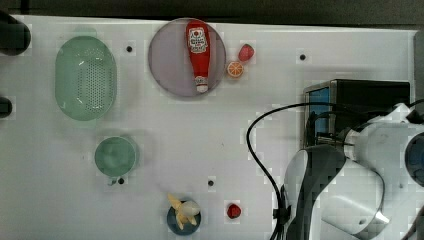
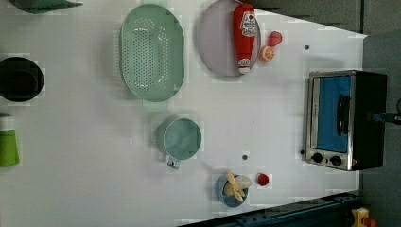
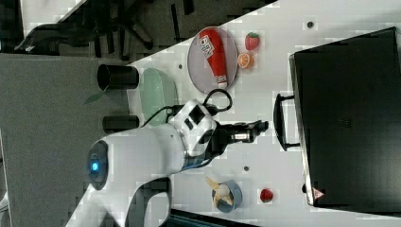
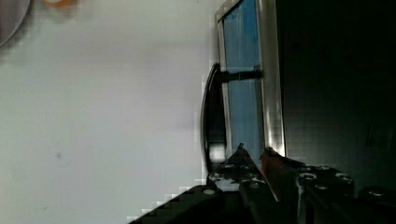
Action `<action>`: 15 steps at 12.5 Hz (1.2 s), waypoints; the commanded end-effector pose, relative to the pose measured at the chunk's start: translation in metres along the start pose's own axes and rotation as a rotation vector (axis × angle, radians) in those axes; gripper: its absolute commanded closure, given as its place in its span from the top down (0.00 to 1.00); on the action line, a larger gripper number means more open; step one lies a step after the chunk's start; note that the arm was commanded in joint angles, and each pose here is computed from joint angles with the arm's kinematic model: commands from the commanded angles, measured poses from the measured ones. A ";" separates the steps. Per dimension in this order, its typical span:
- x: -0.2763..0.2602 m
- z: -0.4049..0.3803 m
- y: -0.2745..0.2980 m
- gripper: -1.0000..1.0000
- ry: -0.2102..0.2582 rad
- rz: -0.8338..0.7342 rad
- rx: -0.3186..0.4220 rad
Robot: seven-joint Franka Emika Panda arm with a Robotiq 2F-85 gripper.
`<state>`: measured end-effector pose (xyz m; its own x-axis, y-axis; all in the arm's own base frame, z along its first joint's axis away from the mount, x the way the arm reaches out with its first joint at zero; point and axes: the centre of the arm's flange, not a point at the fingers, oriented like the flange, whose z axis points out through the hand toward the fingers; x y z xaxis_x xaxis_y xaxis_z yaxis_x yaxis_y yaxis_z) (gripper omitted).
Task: Flap open oven.
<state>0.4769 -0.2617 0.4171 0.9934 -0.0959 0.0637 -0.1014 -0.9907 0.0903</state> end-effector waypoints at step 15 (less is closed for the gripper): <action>0.017 0.110 -0.055 0.17 -0.113 -0.129 -0.158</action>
<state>0.4934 -0.2510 0.3062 0.9970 0.0128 -0.0760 0.0306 -0.9708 0.2377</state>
